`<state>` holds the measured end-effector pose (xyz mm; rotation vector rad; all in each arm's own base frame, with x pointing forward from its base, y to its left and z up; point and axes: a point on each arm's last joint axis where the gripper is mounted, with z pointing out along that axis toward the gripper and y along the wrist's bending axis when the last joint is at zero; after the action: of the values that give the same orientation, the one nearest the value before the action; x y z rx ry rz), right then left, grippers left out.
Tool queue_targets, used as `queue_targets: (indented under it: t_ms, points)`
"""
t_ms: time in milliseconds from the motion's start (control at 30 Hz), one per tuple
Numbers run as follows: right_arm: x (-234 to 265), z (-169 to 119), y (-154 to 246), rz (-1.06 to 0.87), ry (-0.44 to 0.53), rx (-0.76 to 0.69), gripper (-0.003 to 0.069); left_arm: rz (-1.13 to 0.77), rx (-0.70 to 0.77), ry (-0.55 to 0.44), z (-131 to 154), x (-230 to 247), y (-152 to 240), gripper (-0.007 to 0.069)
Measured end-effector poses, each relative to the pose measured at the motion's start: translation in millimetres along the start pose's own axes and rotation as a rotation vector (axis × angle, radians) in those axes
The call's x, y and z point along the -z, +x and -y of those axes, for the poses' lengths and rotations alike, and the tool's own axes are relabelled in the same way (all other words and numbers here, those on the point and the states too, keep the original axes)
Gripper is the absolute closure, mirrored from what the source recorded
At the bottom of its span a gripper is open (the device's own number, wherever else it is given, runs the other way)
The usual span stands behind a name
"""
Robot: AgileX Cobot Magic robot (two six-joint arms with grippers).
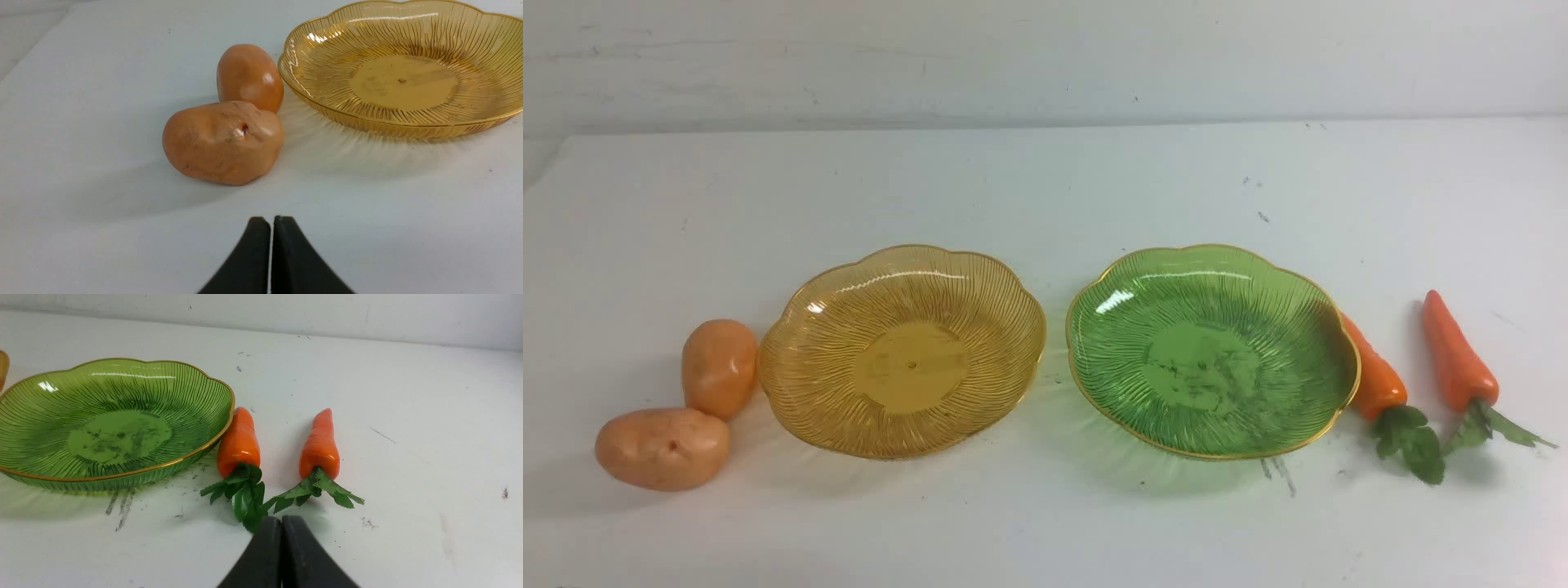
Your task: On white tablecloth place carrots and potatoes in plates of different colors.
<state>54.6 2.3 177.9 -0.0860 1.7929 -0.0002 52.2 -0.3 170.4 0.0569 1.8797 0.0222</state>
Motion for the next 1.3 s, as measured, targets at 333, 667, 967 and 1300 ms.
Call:
queue_targets:
  t_ms: [333, 667, 967, 1300]
  points:
    - [0.0, 0.0, 0.0, 0.000, 0.000, 0.000, 0.0674, 0.000, 0.000, 0.000, 0.0, 0.0, 0.0, 0.0628]
    - [0.0, 0.0, 0.0, 0.000, 0.000, 0.000, 0.0674, 0.000, 0.000, 0.000, 0.0, 0.0, 0.0, 0.0628]
    - [0.0, 0.0, 0.0, 0.000, 0.000, 0.000, 0.0674, 0.102, 0.143, 0.033, 2.3, 0.5, -9.4, 0.0628]
    - [1.8, -1.9, -19.0, 0.210, -0.084, -0.583, 0.0674, 0.491, 0.537, 0.087, -4.3, 10.8, -42.7, 0.0628]
